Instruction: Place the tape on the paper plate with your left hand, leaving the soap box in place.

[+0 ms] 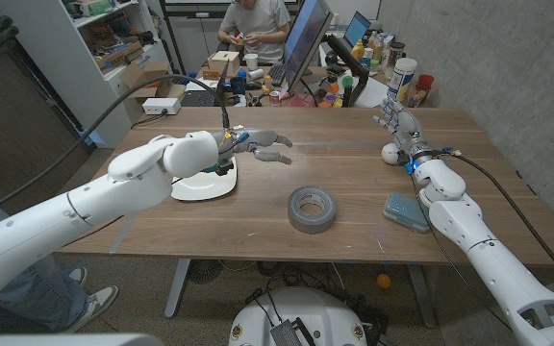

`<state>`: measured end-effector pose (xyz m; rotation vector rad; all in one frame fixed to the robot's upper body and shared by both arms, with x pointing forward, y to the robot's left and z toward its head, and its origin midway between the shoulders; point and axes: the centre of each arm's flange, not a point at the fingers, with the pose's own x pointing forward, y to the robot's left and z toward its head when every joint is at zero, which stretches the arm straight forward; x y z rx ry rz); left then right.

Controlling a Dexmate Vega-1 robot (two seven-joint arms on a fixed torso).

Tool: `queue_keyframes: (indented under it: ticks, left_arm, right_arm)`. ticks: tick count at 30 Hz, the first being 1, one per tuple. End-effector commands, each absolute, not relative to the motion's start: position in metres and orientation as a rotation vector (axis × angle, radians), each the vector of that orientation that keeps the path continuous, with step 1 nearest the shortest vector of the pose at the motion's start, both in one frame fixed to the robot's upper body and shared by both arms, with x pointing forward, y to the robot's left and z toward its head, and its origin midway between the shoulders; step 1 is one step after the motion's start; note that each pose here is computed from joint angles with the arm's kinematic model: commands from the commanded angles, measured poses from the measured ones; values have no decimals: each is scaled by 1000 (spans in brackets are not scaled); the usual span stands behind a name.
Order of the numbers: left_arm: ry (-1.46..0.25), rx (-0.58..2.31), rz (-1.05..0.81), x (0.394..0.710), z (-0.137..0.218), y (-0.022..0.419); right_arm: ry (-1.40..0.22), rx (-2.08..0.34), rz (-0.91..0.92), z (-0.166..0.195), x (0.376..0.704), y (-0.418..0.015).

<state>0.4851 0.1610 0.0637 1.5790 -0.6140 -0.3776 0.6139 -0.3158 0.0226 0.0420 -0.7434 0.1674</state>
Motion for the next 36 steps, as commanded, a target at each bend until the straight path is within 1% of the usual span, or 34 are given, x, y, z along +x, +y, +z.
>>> queue_keyframes:
  ticks: [1, 11, 18, 19, 22, 31, 36]
  left_arm:
    - [-586, 1742, -430, 473, 59, 168]
    - [-598, 1919, -463, 479, 55, 149]
    - [-648, 2064, -480, 474, 49, 128]
    - [-665, 2129, -478, 471, 45, 122]
    - [-689, 2203, -476, 467, 41, 116]
    - [-667, 2307, -482, 460, 39, 105]
    - [-605, 2355, -489, 461, 37, 101]
  right_arm:
    - [-761, 39, 165, 36, 612, -293]
    - [-762, 51, 159, 35, 611, -287]
    - [-767, 45, 165, 35, 609, -287]
    - [-764, 50, 163, 35, 608, -287]
    - [-763, 53, 164, 34, 608, -288]
    - [-743, 66, 173, 32, 614, -286]
    - [-736, 64, 180, 34, 617, -285]
